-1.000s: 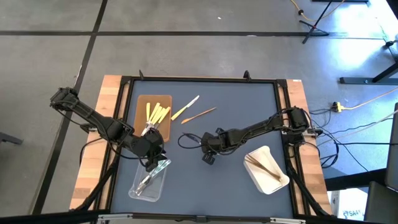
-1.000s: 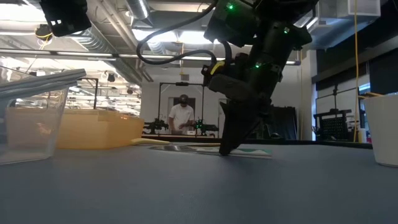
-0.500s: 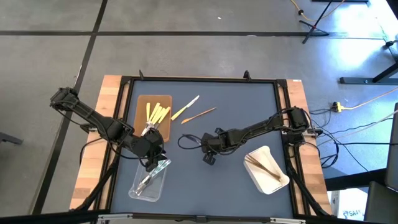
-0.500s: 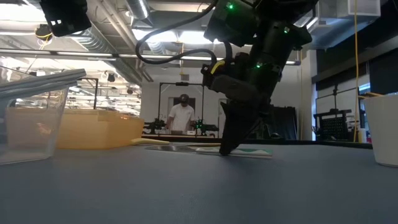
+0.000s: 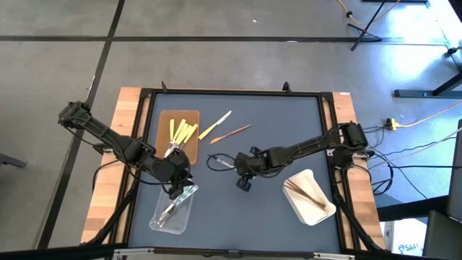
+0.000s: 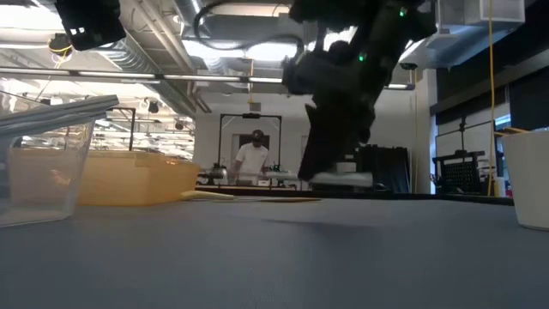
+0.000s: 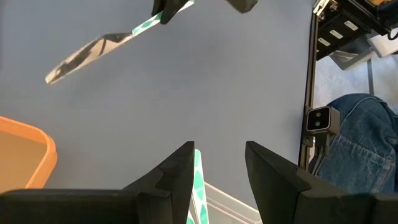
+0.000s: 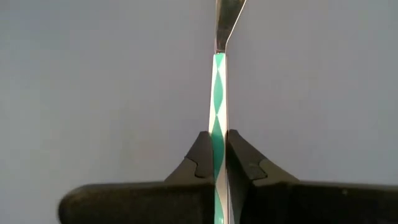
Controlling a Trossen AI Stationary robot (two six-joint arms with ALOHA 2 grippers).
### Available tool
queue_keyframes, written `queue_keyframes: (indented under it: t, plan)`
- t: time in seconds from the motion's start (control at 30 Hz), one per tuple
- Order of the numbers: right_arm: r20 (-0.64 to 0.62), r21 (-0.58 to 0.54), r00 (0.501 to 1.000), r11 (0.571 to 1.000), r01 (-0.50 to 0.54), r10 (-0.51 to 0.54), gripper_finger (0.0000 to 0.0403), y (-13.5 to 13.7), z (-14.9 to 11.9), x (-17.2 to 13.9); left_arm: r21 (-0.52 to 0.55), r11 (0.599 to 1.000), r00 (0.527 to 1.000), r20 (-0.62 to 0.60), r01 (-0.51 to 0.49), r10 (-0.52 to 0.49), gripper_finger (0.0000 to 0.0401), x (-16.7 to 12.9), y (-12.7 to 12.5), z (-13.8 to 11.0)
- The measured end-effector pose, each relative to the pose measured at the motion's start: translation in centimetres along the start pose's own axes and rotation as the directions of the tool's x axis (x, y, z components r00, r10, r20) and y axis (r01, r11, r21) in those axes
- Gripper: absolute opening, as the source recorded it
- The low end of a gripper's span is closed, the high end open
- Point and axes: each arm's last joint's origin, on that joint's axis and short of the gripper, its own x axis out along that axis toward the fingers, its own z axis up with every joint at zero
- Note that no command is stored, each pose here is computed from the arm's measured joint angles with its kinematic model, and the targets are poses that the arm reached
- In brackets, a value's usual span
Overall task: Sort silverware by color (type)
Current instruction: Put the green knife into the transparent bin
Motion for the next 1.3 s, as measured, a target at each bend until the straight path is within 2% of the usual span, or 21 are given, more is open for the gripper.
queue_keyframes:
  t: [0.13,0.37,0.63,1.0,1.3]
  plan:
    - [0.029,-0.007,0.999,0.999,-0.041,0.041,0.0001,0.1,0.5,-1.6,0.0,1.0,1.0,0.0,0.0,0.0,0.0137,0.0,0.0,0.0]
    - [0.049,-0.101,0.992,0.989,-0.113,0.118,0.0001,0.2,1.0,-3.4,0.0,1.0,1.0,0.0,0.001,-0.001,0.0137,0.0,0.0,0.0]
    - [0.001,-0.242,0.979,0.95,-0.198,0.204,0.0001,0.5,0.9,-3.5,-0.014,0.999,0.998,0.044,0.05,-0.05,0.0137,0.0,-0.5,0.4]
    - [0.002,-0.389,0.976,0.899,-0.201,0.219,0.0001,1.1,0.6,-4.1,-0.042,0.99,0.984,0.127,0.135,-0.129,0.0137,-0.1,-1.2,1.3]
    - [0.0,-0.471,0.976,0.861,-0.192,0.218,0.0001,1.1,0.6,-4.1,-0.128,0.978,0.971,0.196,0.164,-0.137,0.0137,0.1,-0.4,3.1]
